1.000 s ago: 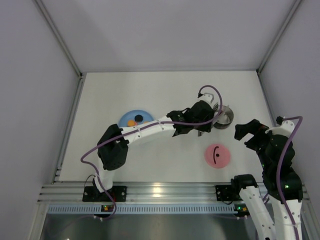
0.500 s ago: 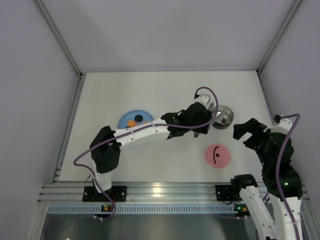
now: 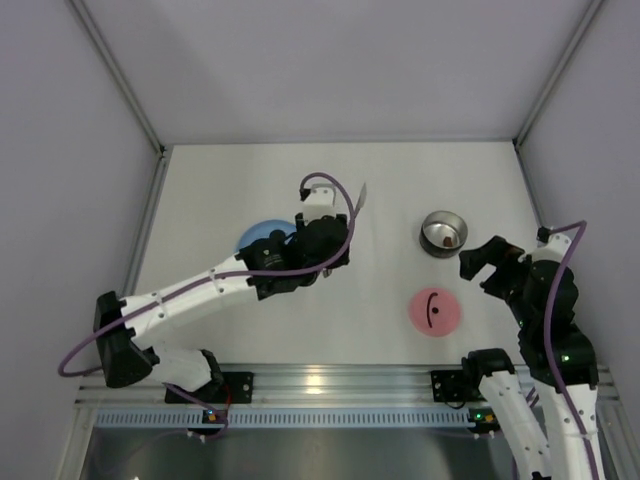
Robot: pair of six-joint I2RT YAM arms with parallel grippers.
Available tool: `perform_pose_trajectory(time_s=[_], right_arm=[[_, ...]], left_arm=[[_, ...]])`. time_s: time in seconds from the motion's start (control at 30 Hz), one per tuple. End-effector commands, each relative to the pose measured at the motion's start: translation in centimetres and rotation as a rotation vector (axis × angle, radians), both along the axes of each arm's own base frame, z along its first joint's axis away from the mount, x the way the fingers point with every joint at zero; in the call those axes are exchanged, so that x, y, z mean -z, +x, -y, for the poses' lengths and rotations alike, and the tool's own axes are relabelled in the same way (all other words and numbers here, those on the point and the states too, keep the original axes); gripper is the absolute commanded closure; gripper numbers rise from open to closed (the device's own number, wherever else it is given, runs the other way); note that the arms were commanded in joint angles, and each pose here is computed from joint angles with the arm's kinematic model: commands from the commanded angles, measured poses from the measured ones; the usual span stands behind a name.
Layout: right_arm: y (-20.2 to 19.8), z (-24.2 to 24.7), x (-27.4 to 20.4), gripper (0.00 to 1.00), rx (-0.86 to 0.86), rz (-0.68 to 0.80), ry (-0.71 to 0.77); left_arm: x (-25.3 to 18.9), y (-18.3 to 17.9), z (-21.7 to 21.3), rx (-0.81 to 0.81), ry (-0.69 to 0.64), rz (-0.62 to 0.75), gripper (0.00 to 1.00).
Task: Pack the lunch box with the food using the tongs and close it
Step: Place the fake food in the packing box, then pick up the fake food from the plate.
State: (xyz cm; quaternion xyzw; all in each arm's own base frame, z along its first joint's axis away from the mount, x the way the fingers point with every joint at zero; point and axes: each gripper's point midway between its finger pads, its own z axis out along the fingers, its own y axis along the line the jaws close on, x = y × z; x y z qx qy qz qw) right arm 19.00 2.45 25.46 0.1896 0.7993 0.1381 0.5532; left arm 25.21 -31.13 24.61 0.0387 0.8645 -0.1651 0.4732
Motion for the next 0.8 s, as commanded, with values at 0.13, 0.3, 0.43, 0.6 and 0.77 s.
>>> perform_pose_trajectory(time_s=[0.13,0.3,0.43,0.6,0.77], right_arm=[[1.2,-1.0,0.7,0.01,-0.042,0.005,0.036],[1.2,-1.1,1.0,0.01,-0.046,0.003,0.038],[1.3,-1.5,1.2,0.01,-0.065,0.002,0.051],[1.4,-1.7,1.6,0.01,-0.072,-0.005,0.055],[1.6,-2.1,2.2,0.0,-0.086,-0.014,0.074]], left_arm=[[3.6,-2.4,-10.6,-0.289,0.14,-0.038,0.44],[6.1,-3.9,-14.5,-0.381,0.144,-0.066,0.42],[7.0,-4.5,-16.5,-0.434,0.139,-0.082,0.42],[8.5,-5.0,-18.0,-0.48,0.172,-0.117,0.43],[9.8,-4.8,-18.6,-0.509,0.165,-0.146,0.45]])
